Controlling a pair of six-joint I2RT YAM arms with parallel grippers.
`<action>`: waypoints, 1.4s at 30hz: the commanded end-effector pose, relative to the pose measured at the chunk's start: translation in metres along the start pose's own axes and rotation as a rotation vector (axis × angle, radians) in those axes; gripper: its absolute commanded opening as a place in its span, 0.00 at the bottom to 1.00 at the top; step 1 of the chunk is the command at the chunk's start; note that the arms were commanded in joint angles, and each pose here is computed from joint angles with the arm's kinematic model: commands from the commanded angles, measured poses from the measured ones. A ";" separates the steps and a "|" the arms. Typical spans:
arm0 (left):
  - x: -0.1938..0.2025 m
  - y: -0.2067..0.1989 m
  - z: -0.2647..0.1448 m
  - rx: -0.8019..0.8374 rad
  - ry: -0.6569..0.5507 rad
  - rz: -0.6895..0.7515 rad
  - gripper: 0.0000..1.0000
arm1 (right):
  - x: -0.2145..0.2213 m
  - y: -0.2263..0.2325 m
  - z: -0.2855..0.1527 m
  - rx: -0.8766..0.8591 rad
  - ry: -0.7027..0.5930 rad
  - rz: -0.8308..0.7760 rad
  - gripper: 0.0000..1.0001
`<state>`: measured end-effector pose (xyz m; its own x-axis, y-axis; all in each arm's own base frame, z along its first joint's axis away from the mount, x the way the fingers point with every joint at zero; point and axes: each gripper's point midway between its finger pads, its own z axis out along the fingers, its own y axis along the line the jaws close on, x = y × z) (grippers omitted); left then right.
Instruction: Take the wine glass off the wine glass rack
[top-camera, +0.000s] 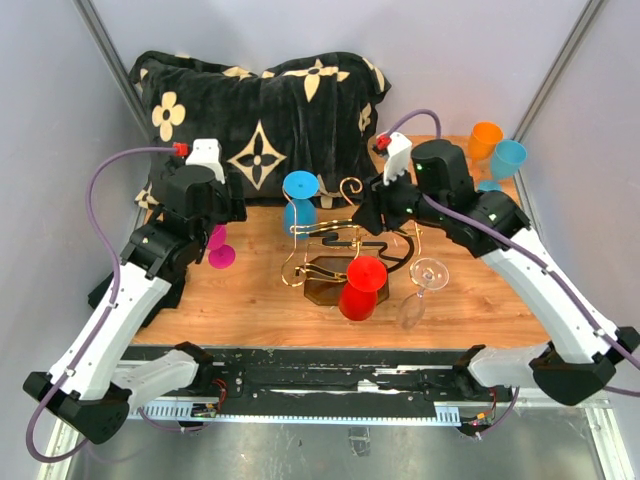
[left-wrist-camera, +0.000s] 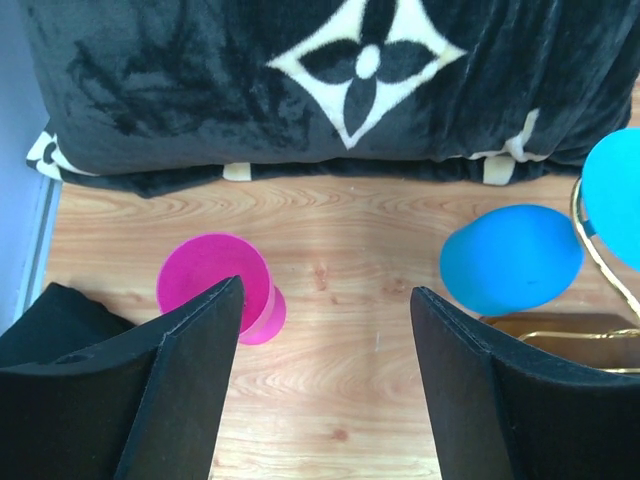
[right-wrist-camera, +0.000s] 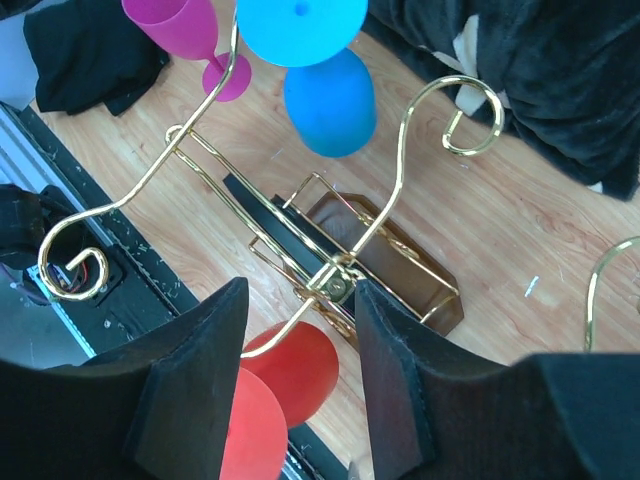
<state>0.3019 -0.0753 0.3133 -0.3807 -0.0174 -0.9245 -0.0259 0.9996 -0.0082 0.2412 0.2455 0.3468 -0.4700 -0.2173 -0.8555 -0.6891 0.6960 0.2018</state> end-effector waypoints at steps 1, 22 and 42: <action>-0.008 -0.002 -0.004 0.001 0.004 -0.065 0.72 | -0.005 0.012 0.011 0.014 0.027 -0.063 0.48; -0.009 -0.018 -0.015 0.138 -0.050 -0.062 0.72 | -0.059 -0.011 0.120 0.019 0.076 0.061 0.63; -0.023 -0.020 -0.028 0.172 -0.081 -0.079 0.73 | -0.054 -0.011 0.147 -0.207 0.102 0.248 0.47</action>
<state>0.2867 -0.0952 0.3237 -0.3565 -0.0765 -0.9312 0.0926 0.9888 -0.1167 0.3591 0.3483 0.3112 -0.6748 -0.1555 -0.7215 -0.6332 0.6240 0.4578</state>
